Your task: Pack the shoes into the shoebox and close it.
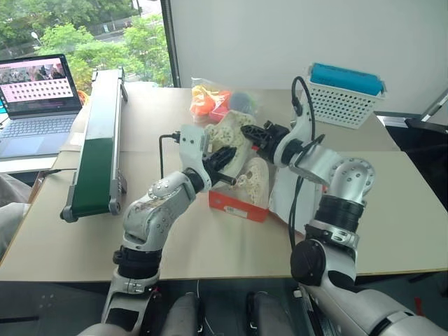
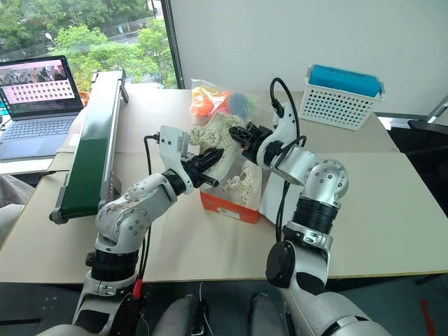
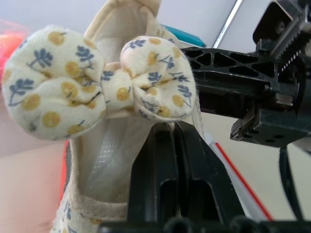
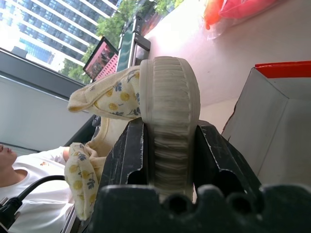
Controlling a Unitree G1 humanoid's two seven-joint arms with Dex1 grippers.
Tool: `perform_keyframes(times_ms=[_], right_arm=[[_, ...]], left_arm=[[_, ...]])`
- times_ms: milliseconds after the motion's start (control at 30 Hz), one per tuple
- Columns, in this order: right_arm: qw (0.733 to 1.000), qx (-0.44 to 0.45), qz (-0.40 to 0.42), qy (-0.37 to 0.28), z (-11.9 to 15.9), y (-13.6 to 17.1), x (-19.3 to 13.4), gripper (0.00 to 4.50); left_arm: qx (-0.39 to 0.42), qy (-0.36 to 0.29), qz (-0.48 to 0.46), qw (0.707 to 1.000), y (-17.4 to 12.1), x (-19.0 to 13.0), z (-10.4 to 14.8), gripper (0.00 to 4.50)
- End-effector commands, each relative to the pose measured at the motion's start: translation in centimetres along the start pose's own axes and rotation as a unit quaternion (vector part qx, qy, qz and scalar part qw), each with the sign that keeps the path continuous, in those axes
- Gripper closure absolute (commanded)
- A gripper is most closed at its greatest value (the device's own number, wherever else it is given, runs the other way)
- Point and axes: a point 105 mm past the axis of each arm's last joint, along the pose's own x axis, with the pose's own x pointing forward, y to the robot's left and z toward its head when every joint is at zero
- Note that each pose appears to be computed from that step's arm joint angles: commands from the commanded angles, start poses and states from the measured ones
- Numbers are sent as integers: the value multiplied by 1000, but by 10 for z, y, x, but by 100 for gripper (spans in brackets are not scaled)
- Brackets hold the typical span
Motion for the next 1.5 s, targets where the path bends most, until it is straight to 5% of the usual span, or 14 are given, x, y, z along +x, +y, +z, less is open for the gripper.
perform_keyframes(times_ms=[33, 67, 267, 433, 867, 1200, 1500], right_arm=[[999, 4, 27, -40, 17, 13, -6, 360], [999, 8, 15, -52, 20, 9, -7, 360], [990, -8, -72, -122, 53, -22, -17, 360], [990, -17, -103, -92, 62, -35, -15, 360], [984, -82, -133, 90, 14, -53, 28, 360], [980, -125, -119, 104, 14, -31, 49, 360], [941, -235, -161, 182, -47, -44, 72, 360]], left_arm=[[12, -15, -20, 1000, -9, -1, 6, 255], [9, -18, -22, 1000, -9, -2, 8, 214], [3, -18, -26, 999, -7, -8, 10, 214], [-13, -18, -9, 1000, 4, -19, 11, 214], [42, 100, -112, 988, 20, -65, -17, 214], [74, 134, -85, 984, 51, -81, -29, 214], [76, 124, -86, 986, 49, -71, -30, 214]])
